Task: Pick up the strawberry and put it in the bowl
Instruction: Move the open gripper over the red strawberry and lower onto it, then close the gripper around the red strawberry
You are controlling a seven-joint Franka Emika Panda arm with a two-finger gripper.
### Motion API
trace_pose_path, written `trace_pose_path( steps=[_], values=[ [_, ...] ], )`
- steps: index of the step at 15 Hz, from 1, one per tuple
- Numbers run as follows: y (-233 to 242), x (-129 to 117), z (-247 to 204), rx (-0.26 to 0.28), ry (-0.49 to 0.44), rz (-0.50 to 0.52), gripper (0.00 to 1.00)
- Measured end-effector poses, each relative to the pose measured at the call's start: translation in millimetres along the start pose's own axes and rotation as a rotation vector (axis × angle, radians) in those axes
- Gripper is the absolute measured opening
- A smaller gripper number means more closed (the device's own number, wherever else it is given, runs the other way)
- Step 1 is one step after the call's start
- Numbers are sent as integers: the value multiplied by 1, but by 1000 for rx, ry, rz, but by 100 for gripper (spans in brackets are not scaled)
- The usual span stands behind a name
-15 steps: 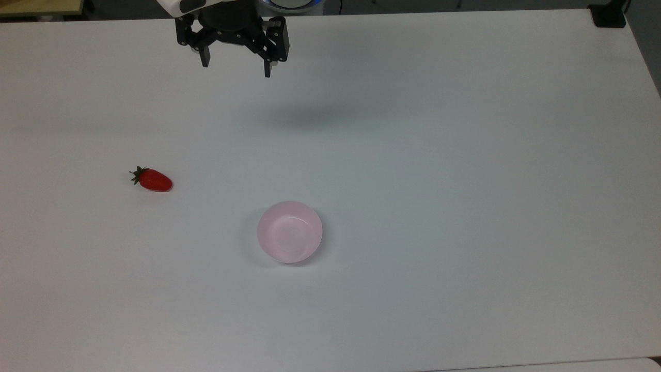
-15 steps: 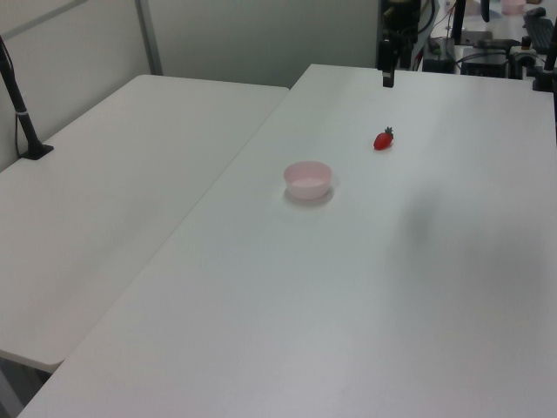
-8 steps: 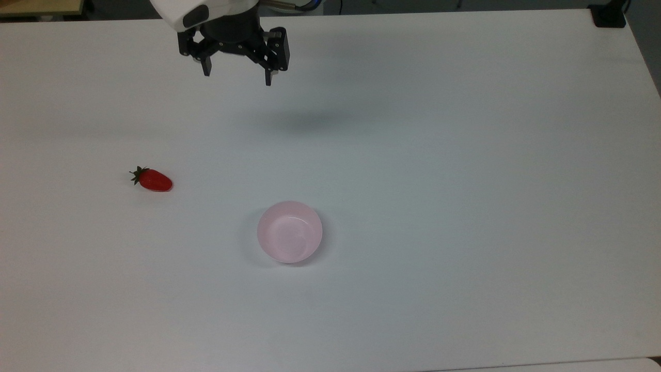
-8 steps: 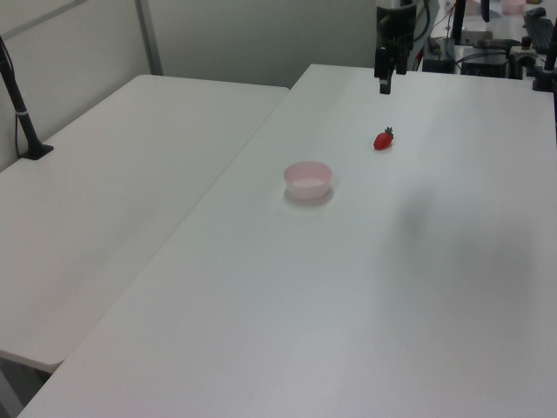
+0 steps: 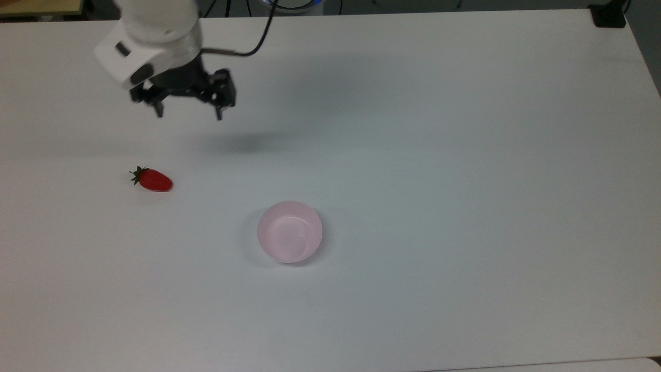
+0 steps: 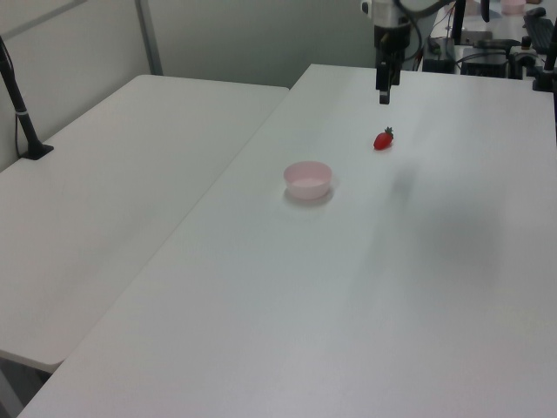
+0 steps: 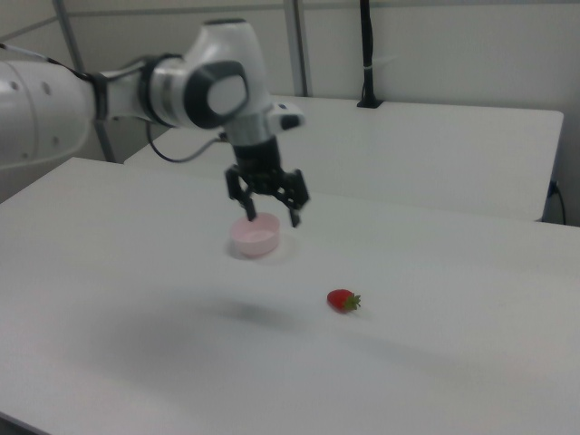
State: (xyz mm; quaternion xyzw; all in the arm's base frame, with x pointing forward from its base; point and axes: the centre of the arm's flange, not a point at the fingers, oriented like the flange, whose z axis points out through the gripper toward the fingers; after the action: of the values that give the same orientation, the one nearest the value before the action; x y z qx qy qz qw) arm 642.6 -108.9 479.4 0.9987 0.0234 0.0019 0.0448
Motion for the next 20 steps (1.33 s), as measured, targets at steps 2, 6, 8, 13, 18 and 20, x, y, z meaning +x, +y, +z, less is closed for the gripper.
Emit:
trace_pose_path(
  steps=[2, 6, 8, 13, 18, 20],
  values=[
    [28, 10, 34, -7, 24, -56, 100],
    [58, 15, 89, -2, -1, -236, 100],
    [62, 18, 104, -14, -7, -348, 100],
    [61, 21, 138, -62, -87, -619, 100],
    [59, 28, 168, -98, -117, -719, 92],
    [60, 30, 173, -109, -116, -732, 81]
  ],
)
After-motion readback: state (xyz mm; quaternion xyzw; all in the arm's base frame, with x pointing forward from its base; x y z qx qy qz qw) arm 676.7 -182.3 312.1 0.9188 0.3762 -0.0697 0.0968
